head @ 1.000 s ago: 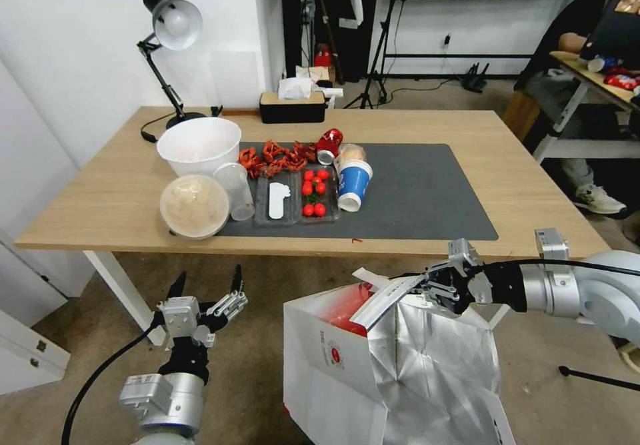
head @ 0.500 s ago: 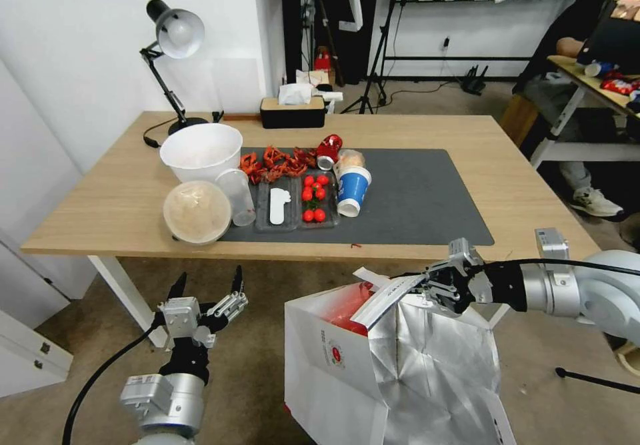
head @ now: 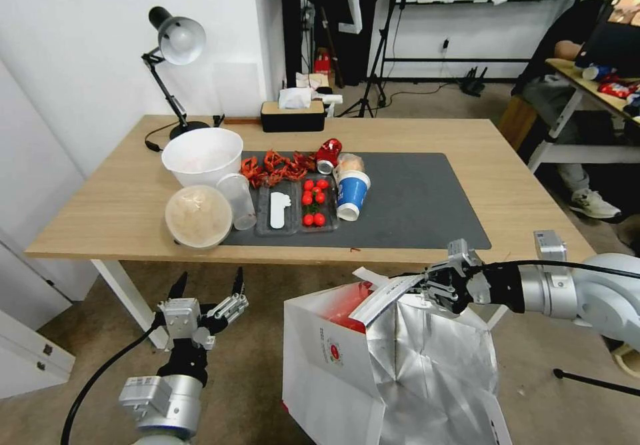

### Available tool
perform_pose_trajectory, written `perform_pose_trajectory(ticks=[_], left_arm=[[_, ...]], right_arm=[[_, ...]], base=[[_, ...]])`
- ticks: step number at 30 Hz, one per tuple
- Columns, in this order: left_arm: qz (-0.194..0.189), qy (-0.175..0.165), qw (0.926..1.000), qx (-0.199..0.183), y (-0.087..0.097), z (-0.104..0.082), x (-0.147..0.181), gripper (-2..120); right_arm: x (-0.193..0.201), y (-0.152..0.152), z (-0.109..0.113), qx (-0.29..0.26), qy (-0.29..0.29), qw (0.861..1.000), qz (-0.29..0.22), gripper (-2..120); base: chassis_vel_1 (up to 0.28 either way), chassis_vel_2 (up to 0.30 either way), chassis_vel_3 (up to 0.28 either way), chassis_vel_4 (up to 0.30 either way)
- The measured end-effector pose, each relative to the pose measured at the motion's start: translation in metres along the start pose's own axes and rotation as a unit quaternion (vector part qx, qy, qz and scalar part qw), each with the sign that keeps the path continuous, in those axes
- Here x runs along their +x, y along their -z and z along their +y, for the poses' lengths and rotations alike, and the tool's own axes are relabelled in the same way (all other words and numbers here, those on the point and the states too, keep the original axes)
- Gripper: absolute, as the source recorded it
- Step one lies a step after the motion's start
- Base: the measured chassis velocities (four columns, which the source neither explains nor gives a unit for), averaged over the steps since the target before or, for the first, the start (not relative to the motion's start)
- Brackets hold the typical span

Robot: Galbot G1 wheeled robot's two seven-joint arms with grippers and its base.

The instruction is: Pick up the food delivery bag from the floor and place it on the table.

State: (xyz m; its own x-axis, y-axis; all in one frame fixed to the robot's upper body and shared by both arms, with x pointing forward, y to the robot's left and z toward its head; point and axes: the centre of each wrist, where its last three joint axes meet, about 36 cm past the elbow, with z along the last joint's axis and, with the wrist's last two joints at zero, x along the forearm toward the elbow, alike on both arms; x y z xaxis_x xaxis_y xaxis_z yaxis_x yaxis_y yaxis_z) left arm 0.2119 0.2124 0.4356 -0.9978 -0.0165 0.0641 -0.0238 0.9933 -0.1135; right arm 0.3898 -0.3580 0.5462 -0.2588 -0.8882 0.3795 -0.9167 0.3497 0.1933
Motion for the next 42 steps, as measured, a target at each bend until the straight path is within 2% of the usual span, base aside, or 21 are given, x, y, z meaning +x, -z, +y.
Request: perform_pose_trajectory(ticks=[11, 14, 19, 24, 26, 32, 35, 37, 42], left_arm=[[-0.003, 0.013, 0.9999, -0.003, 0.003, 0.002, 0.003, 100], [-0.007, 0.019, 0.9998, -0.001, 0.004, 0.001, 0.004, 100], [-0.009, 0.024, 0.9997, -0.003, 0.003, 0.0, 0.007, 100], [-0.014, 0.025, 0.9995, -0.008, 0.002, -0.002, 0.01, 100], [-0.013, 0.026, 0.9995, -0.009, 0.002, -0.002, 0.011, 100], [-0.013, 0.026, 0.9995, -0.008, 0.002, -0.002, 0.011, 100], [-0.014, 0.026, 0.9995, -0.008, 0.002, -0.003, 0.01, 100], [-0.014, 0.026, 0.9995, -0.008, 0.002, -0.003, 0.01, 100], [-0.012, 0.024, 0.9996, -0.007, -0.001, -0.004, 0.009, 100]], right_arm=[[0.006, 0.015, 0.001, 0.005, 0.001, 1.0, -0.02, 0], [0.011, 0.029, 0.001, 0.007, 0.0, 0.999, -0.041, 0], [0.012, 0.036, 0.004, 0.001, 0.009, 0.998, -0.064, 0], [0.011, 0.044, 0.008, -0.009, 0.015, 0.994, -0.111, 0], [0.013, 0.049, 0.01, -0.021, 0.012, 0.989, -0.143, 0], [0.014, 0.058, 0.013, -0.036, -0.01, 0.981, -0.192, 0], [0.011, 0.067, 0.024, -0.062, -0.033, 0.969, -0.236, 0], [0.011, 0.069, 0.026, -0.067, -0.036, 0.967, -0.243, 0], [0.009, 0.085, 0.039, -0.087, -0.058, 0.952, -0.288, 0]], base=[[0.0, 0.0, 0.0, 0.0], [0.0, 0.0, 0.0, 0.0], [0.0, 0.0, 0.0, 0.0], [0.0, 0.0, 0.0, 0.0], [0.0, 0.0, 0.0, 0.0], [0.0, 0.0, 0.0, 0.0], [0.0, 0.0, 0.0, 0.0], [0.0, 0.0, 0.0, 0.0], [0.0, 0.0, 0.0, 0.0]])
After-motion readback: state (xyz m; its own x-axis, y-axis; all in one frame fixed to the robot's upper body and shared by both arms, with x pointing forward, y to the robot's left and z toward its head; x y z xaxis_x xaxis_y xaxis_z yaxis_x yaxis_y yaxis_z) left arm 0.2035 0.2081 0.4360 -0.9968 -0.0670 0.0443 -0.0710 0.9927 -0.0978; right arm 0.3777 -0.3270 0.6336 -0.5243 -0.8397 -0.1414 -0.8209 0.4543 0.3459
